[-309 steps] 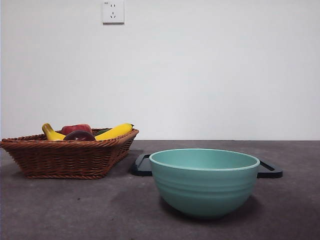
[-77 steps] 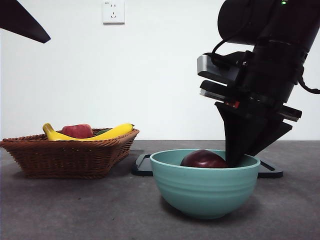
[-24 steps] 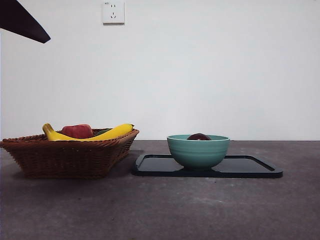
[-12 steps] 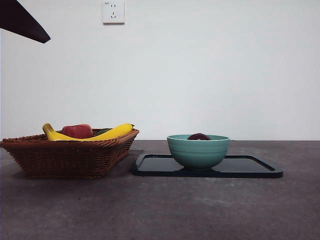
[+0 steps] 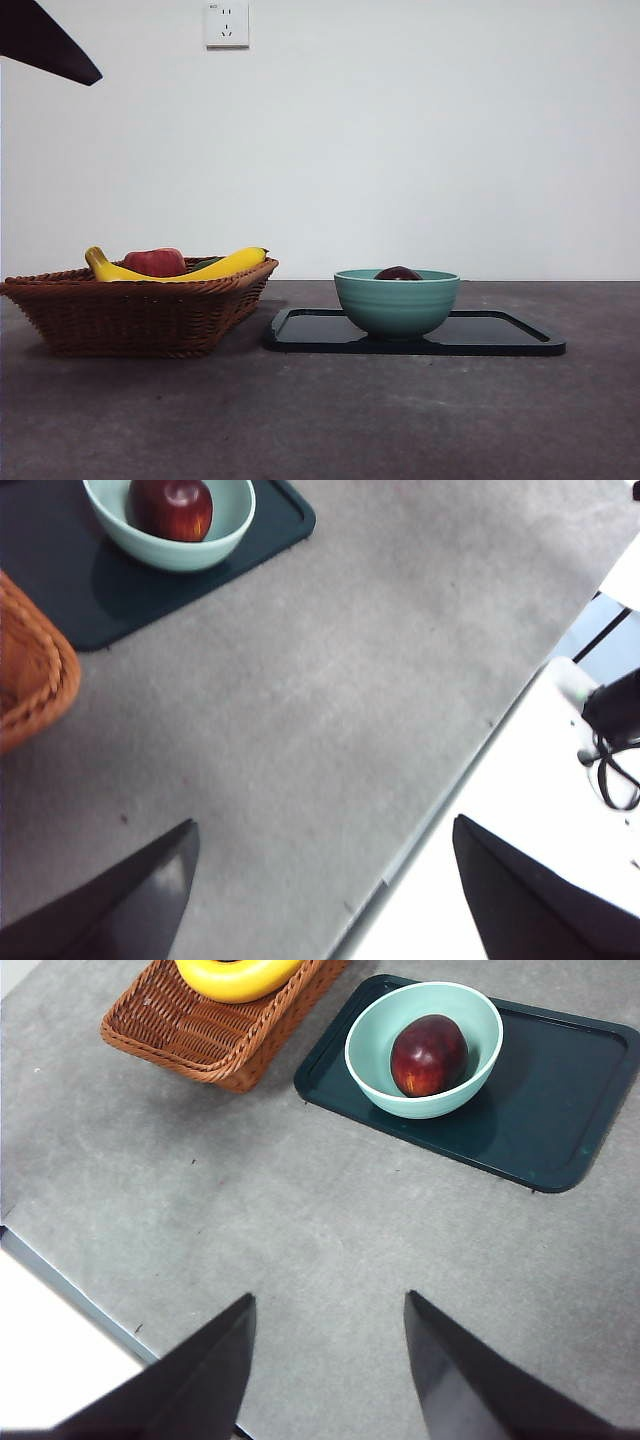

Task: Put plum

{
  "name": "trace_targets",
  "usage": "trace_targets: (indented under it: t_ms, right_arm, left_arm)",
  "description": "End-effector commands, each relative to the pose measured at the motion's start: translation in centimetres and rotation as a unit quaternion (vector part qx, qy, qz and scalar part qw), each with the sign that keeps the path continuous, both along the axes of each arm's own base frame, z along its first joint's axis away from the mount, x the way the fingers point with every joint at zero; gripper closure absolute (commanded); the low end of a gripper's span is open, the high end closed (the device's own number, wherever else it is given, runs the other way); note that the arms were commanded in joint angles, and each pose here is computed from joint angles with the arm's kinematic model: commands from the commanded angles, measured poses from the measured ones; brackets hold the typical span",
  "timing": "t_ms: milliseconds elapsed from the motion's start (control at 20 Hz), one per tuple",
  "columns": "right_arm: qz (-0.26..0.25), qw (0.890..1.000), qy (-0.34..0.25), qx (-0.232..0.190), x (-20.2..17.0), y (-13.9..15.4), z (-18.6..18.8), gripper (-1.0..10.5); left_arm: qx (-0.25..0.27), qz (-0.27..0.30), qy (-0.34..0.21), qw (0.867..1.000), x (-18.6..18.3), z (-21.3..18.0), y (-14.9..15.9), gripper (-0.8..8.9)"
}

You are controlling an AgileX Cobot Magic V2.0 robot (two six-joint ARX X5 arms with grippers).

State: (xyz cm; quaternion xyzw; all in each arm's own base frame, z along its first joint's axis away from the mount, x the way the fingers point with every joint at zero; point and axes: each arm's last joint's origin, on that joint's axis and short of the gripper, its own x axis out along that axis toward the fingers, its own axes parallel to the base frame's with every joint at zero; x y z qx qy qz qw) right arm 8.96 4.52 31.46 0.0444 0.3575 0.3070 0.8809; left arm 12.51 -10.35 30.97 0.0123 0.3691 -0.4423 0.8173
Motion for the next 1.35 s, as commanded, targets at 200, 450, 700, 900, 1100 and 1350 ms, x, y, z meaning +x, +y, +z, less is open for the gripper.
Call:
trace_targets:
  t_ms: [200,450,700,900,1100,1350]
  right_arm:
    - [-0.001,1.000,-0.003,0.007,0.0,0.1,0.3,7.1]
    - [0.000,1.000,-0.003,0.007,0.0,0.1,0.3,7.1]
    - [0.000,1.000,-0.003,0.007,0.0,0.1,0.3,7.1]
    - [-0.001,1.000,-0.003,0.007,0.0,0.1,0.3,7.1]
    - [-0.001,1.000,-0.003,0.007,0.0,0.1,0.3,7.1]
    - [-0.001,1.000,-0.003,0.007,0.1,0.1,0.3,7.1]
  left_arm:
    - [-0.040,0.002,-0.044,0.998,1.3,1.1,-1.1,4.09]
    - [-0.017,0.026,-0.042,0.999,5.4,1.7,-3.8,4.09]
    - [0.014,0.051,-0.047,0.998,12.2,2.8,-8.6,4.09]
    - [0.021,0.050,-0.039,0.998,17.4,2.3,-12.4,4.09]
    - [0.035,0.058,-0.034,0.997,21.3,0.3,-15.2,4.09]
    - [0.054,0.055,-0.018,0.997,23.6,-3.4,-17.6,4.09]
